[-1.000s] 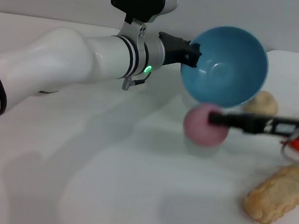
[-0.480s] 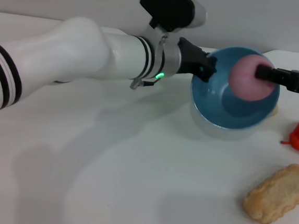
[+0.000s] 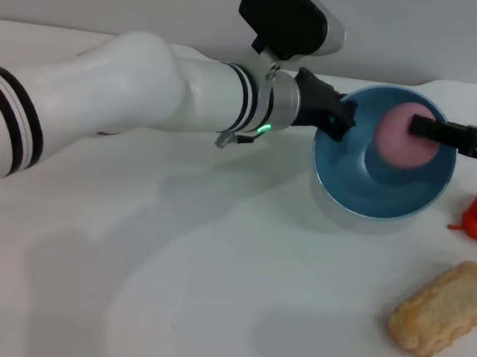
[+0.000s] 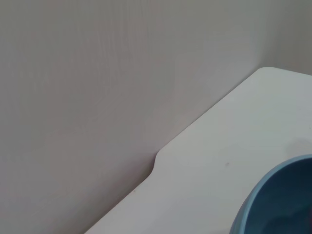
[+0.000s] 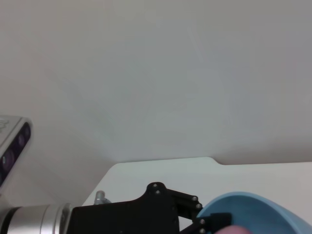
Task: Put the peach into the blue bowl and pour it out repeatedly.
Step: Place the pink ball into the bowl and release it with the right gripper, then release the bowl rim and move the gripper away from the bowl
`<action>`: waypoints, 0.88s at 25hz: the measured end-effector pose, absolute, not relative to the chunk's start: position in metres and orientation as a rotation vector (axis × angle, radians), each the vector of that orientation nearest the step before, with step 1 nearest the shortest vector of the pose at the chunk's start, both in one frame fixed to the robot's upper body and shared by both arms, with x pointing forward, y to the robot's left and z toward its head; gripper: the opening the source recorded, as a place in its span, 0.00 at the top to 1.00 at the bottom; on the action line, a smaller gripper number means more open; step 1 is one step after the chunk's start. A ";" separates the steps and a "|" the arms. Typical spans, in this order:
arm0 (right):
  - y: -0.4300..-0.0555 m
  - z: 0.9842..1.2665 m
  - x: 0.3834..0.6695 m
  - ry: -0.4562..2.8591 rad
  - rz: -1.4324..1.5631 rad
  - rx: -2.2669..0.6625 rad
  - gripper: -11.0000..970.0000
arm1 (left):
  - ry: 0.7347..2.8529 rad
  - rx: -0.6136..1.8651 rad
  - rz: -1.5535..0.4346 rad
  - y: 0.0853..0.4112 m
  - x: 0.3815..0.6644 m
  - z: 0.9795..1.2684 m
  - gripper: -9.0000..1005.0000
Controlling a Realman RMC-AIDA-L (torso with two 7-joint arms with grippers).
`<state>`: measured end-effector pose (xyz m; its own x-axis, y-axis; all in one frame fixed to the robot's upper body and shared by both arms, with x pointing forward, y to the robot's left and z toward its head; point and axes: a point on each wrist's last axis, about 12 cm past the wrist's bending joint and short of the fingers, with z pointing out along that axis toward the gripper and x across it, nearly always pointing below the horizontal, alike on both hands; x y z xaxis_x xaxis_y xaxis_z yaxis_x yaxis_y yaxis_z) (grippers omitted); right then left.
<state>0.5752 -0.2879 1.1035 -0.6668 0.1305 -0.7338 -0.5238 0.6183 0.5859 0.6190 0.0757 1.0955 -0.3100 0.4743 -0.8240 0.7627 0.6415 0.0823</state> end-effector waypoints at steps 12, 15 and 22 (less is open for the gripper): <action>-0.306 1.099 0.564 2.025 1.061 -0.224 0.56 | 1.997 0.995 -0.441 0.075 0.615 1.093 0.99; -0.319 1.103 0.558 1.941 1.065 -0.175 0.50 | 2.019 1.034 -0.476 0.072 0.614 1.095 0.99; -0.353 1.103 0.542 1.870 0.995 -0.044 0.50 | 2.147 1.169 -0.469 0.071 0.617 1.103 0.99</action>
